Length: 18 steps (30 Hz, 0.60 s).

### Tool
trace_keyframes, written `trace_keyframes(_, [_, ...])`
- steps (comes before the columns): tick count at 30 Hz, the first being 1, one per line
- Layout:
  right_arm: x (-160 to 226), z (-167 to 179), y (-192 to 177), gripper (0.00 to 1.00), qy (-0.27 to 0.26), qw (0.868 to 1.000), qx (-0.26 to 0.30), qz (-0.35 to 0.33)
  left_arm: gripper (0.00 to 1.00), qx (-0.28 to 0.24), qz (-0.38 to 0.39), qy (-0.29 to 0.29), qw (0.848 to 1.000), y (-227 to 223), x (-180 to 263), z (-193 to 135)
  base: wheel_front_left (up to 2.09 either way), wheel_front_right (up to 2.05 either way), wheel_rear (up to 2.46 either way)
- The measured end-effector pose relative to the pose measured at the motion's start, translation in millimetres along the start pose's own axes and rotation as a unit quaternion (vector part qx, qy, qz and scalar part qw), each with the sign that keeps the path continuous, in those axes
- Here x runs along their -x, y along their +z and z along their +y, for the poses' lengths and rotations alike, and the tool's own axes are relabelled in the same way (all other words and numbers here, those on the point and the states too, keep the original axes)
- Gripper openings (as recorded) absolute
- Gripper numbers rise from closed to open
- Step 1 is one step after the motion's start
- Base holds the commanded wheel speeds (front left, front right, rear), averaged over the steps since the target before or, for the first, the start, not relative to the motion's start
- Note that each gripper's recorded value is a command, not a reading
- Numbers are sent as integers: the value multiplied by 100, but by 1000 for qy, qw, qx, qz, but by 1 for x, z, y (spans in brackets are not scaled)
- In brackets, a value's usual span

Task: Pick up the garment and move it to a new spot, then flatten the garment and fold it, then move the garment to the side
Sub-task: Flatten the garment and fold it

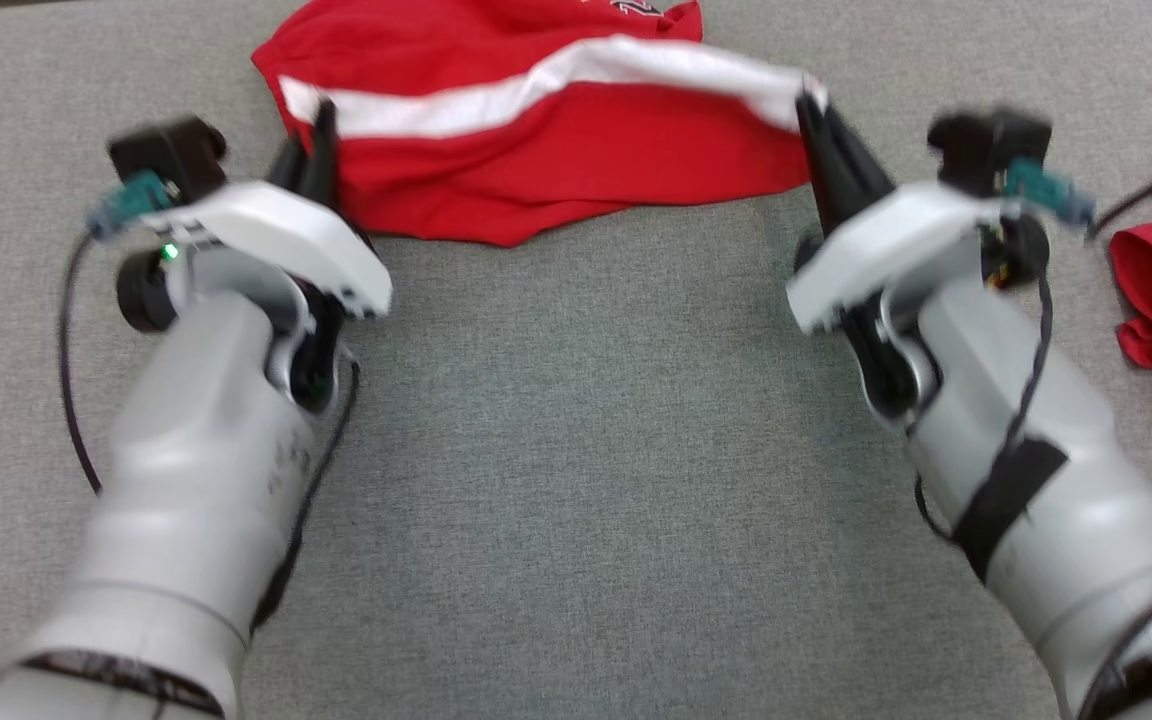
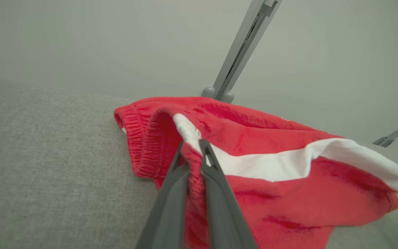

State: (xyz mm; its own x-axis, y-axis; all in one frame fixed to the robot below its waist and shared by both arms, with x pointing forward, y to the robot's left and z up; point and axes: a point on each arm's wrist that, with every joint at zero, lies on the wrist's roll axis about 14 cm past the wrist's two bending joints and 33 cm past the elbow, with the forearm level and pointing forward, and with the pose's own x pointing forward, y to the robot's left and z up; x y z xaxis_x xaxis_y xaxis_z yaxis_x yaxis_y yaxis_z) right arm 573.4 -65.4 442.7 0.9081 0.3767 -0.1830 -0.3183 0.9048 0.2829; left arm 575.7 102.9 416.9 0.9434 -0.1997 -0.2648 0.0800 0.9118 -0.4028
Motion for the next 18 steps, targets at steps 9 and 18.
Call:
trace_keyframes(9, [87, -3, -63, 0, -15, 998, -56, 24, 0, 0, 16, -24, 1000, -54, 73, -3, 0, 0, 0])
trace_keyframes(18, [171, 2, -68, 0, -32, 999, -42, -5, 0, 1, -10, -20, 1000, -61, 148, 8, 0, 0, 0])
